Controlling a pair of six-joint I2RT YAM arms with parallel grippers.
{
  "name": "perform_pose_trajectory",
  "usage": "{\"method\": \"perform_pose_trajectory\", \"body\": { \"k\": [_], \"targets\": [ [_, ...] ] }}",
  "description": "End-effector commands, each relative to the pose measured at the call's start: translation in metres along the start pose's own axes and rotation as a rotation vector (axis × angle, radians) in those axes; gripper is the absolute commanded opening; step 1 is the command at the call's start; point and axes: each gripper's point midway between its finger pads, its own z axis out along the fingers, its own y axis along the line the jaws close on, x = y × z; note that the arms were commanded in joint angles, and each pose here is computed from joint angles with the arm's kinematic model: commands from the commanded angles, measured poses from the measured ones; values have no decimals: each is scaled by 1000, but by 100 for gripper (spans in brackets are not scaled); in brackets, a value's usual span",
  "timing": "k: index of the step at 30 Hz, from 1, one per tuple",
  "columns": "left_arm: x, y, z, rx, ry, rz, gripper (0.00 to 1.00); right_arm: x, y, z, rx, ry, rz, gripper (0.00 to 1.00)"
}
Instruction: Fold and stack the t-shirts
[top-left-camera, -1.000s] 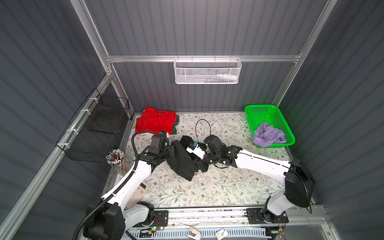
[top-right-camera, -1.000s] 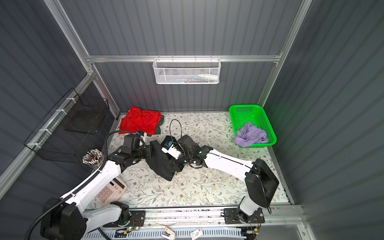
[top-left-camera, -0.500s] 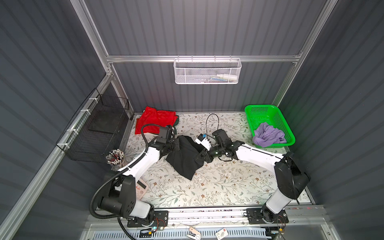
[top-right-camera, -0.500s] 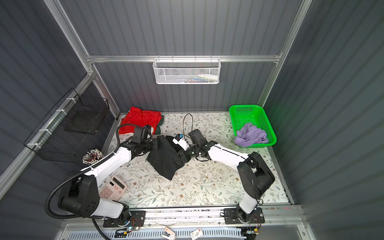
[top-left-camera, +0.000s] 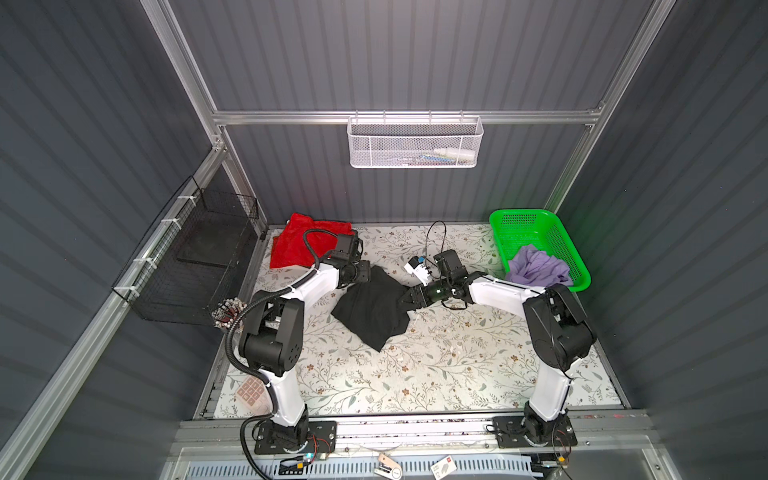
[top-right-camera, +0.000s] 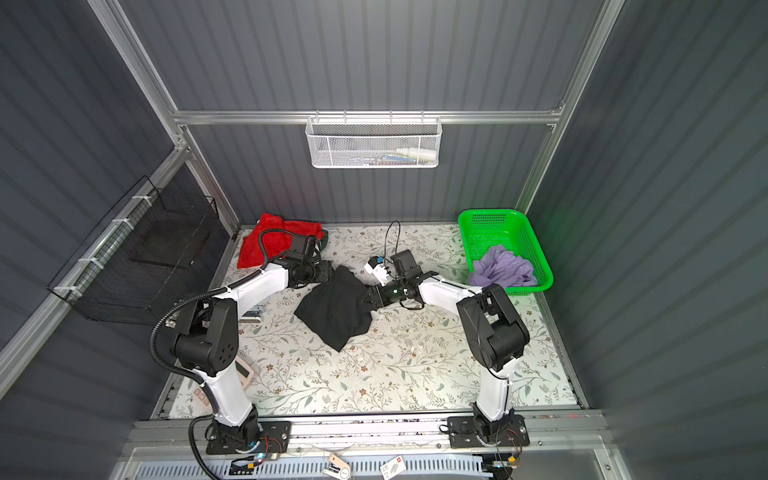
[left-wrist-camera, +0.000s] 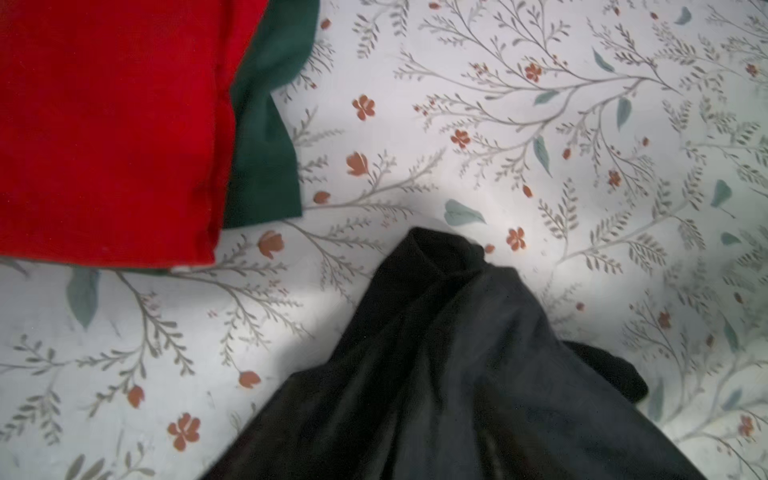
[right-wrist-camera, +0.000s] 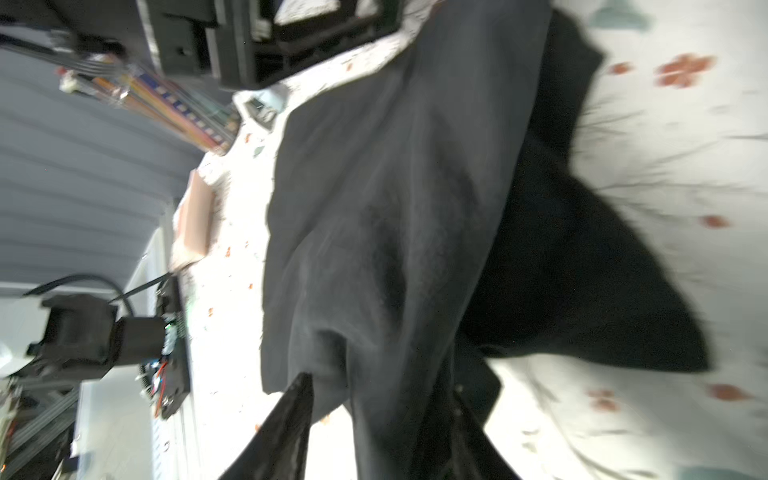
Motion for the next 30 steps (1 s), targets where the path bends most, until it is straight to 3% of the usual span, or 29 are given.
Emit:
{"method": "perform_pose_trajectory", "body": {
  "k": [1, 4, 7, 9, 15, 20, 26, 30],
  "targets": [
    [-21, 17, -12, -98, -58, 44, 100, -15, -20, -13, 97, -36, 47, 53],
    [-23, 19, -21, -109, -81, 74, 100, -16, -28, -22, 171, -43, 45, 54],
    [-14, 22, -24, -108, -56, 102, 100, -11, -65, -38, 414, -16, 106, 58],
    [-2, 18, -21, -78, -16, 121, 100, -8, -72, -49, 472, 2, 130, 58],
    [31, 12, -4, 3, 59, 128, 100, -14, -33, -52, 320, -47, 107, 62],
    [49, 5, 14, 72, 157, 130, 99, -10, -29, -56, 309, -57, 145, 60],
    [60, -20, 23, 226, 196, 110, 99, -2, -30, -57, 317, -46, 161, 56],
    [75, -13, 37, 199, 243, 75, 100, 0, -29, -59, 318, -52, 165, 54]
  ]
}}
